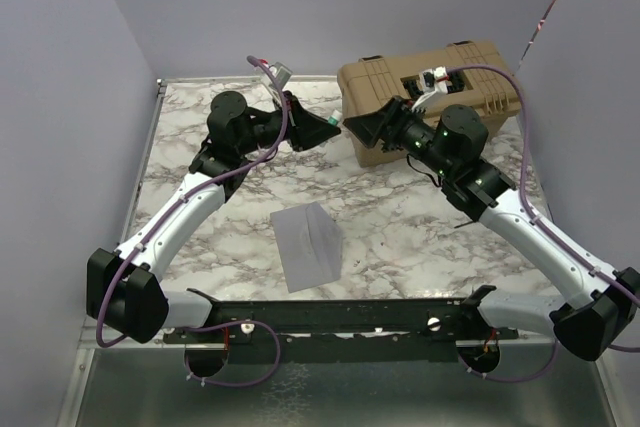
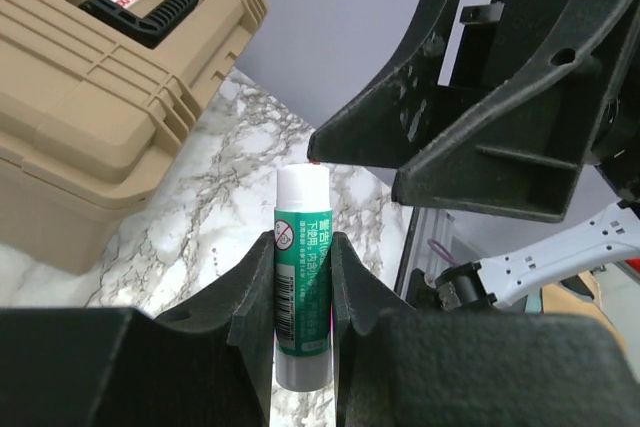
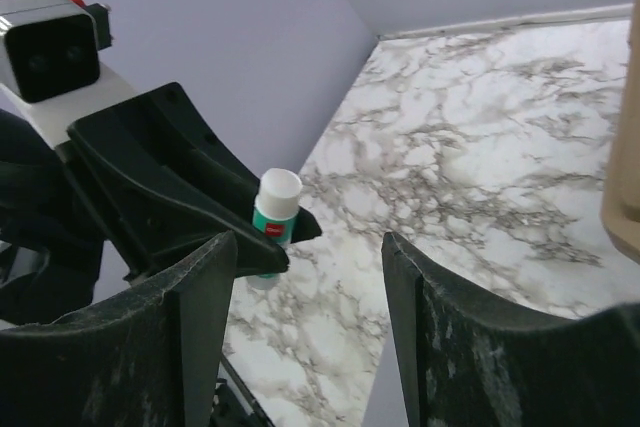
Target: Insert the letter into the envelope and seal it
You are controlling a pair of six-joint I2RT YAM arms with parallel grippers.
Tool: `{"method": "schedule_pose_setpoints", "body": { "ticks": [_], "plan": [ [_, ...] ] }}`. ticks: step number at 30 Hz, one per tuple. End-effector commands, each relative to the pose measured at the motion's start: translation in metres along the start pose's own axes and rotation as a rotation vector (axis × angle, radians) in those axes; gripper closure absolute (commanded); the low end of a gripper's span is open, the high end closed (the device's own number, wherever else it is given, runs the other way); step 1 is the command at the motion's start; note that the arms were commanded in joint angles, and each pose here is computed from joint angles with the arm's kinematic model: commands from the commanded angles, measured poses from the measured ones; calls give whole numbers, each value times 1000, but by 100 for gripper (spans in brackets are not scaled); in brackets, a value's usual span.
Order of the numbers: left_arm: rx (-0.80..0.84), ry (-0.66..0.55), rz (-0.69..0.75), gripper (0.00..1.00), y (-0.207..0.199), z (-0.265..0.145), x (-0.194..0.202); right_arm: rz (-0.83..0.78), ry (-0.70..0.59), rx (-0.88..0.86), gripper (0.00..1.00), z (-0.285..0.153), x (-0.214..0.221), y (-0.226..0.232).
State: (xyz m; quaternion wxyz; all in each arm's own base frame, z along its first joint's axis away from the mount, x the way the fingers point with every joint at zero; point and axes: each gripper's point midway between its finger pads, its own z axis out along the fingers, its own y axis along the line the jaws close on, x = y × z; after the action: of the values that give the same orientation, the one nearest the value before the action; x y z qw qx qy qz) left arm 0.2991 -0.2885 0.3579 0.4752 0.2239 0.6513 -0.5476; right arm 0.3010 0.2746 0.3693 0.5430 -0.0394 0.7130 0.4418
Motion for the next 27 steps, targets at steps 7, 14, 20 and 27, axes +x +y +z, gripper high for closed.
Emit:
{"method": "schedule_pose_setpoints", "body": {
  "ticks": [7,14,20,27],
  "plan": [
    [-139,-317,-272,100,14,0,-55,72,36,-198,36,6,6,37],
    [-144,-358,-329,100,18,1,-60,74,131,-250,43,21,17,47],
    [-139,-359,-331,100,17,2,-61,112,184,-229,49,40,28,40],
    [-128,-353,-324,100,14,1,-59,152,166,-272,50,48,25,47]
  ]
}}
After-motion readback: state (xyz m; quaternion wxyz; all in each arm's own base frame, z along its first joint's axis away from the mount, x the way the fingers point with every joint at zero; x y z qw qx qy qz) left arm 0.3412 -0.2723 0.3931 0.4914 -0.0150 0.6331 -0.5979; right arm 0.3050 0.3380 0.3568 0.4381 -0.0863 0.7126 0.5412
